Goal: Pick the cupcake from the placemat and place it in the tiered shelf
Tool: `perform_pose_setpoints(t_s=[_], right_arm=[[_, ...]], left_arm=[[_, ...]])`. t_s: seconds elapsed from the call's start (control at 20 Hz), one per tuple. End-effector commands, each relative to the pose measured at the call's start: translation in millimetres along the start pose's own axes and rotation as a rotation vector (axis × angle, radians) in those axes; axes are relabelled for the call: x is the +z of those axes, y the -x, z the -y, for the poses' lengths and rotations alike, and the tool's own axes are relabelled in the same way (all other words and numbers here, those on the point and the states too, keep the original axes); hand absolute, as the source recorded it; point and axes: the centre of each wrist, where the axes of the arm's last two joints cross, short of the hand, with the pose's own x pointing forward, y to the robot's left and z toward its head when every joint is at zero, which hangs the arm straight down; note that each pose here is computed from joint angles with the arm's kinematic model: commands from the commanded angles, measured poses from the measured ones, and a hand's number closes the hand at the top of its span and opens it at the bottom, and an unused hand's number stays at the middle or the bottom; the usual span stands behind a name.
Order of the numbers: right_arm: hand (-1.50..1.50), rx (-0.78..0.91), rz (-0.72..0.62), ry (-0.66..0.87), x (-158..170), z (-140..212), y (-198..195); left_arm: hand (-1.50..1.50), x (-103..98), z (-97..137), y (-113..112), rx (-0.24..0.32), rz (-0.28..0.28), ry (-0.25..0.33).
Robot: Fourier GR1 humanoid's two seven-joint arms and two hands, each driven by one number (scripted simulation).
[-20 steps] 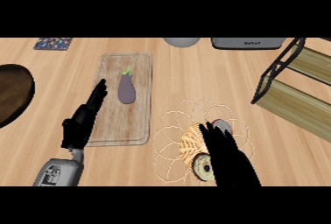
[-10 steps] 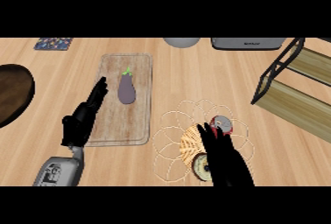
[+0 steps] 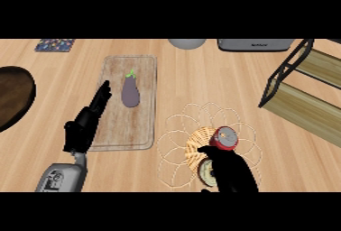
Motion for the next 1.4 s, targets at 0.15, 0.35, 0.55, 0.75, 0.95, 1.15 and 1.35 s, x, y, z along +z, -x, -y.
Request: perform_pose_setpoints(t_s=[0.15, 0.35, 0.55, 0.75, 0.95, 1.15, 1.35], right_arm=[[1.50, 0.118, 0.046, -0.008, -2, -14, 8], [1.50, 0.105, 0.061, 0.041, -1, 0, 7], [1.50, 0.030, 0.084, 0.078, 19, 8, -1], [1.50, -0.145, -0.283, 0.243, -26, 11, -9], [1.50, -0.282, -0.443, 0.402, -39, 44, -25], [1.50, -0.485, -0.328, 0.591, -29, 57, -47], [1.50, -0.482, -0.282, 0.737, -17, 80, -79]], left_arm=[[0.00, 1, 1, 12, -0.009, 0.001, 0.001], [0.00, -2, 4, 2, 0.019, 0.001, -0.002], [0.00, 3, 11, -7, 0.007, 0.000, -0.013], [0.00, -1, 6, -3, 0.000, 0.007, -0.004], [0.00, -6, 10, -7, 0.017, 0.008, 0.011], [0.00, -3, 7, -1, -0.003, -0.006, 0.025], [0.00, -2, 3, -6, -0.005, -0.002, 0.000]])
